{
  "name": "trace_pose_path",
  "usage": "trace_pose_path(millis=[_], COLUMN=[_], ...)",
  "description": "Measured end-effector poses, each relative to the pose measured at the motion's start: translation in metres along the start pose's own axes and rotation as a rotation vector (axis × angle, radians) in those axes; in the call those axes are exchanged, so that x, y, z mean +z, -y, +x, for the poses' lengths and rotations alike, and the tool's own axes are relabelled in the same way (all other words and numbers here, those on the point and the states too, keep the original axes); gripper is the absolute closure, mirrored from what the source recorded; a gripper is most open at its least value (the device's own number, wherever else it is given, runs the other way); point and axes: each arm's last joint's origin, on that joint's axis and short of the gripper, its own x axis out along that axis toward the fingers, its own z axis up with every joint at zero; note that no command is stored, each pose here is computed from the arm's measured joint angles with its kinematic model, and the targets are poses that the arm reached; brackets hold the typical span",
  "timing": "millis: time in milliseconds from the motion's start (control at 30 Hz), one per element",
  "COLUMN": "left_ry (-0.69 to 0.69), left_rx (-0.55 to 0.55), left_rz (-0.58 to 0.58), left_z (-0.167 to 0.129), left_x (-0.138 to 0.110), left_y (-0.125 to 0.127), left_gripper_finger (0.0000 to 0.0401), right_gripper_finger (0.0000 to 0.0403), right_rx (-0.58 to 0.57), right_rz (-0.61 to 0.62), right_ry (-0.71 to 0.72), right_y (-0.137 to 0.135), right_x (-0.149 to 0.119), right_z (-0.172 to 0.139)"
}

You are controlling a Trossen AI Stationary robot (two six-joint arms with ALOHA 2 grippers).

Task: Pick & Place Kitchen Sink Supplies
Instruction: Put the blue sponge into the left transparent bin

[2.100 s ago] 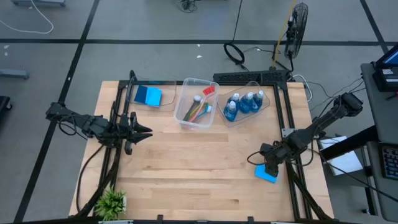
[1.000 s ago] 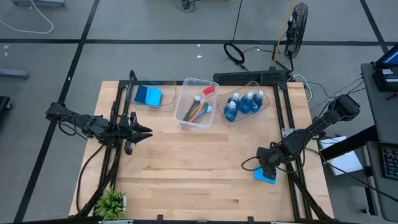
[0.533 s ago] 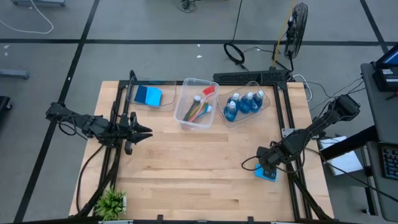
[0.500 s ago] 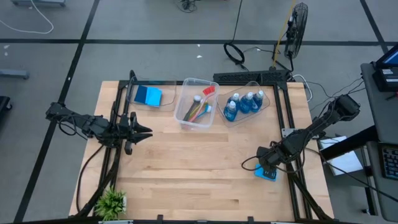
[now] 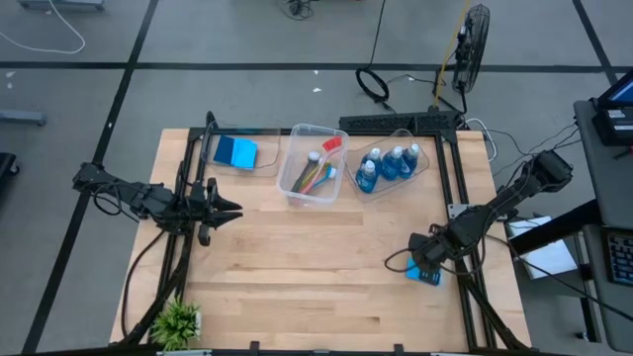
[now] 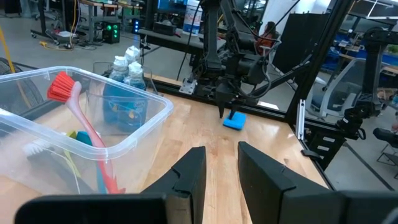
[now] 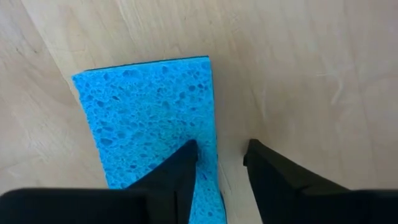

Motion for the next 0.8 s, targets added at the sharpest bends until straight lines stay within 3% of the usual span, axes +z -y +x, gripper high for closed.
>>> trace_pose_path(millis=[467, 800], left_ry=[0.000, 0.000], left_rx=[0.000, 0.000], left_rz=[-0.007, -0.009], left_z=[0.0000, 0.0000], left_x=[0.0000, 0.0000], left_y=[0.0000, 0.0000], left_gripper_finger=[0.0308, 0.0308], right_gripper_finger=[0.0297, 0.0396], right_rx=[0.001, -0.003], right_rz=[0.027, 0.028], right_ry=[0.003, 0.005], right_y=[0.0000, 0.0002], right_x=[0.0002, 0.0001], right_z=[0.0000, 0.0000])
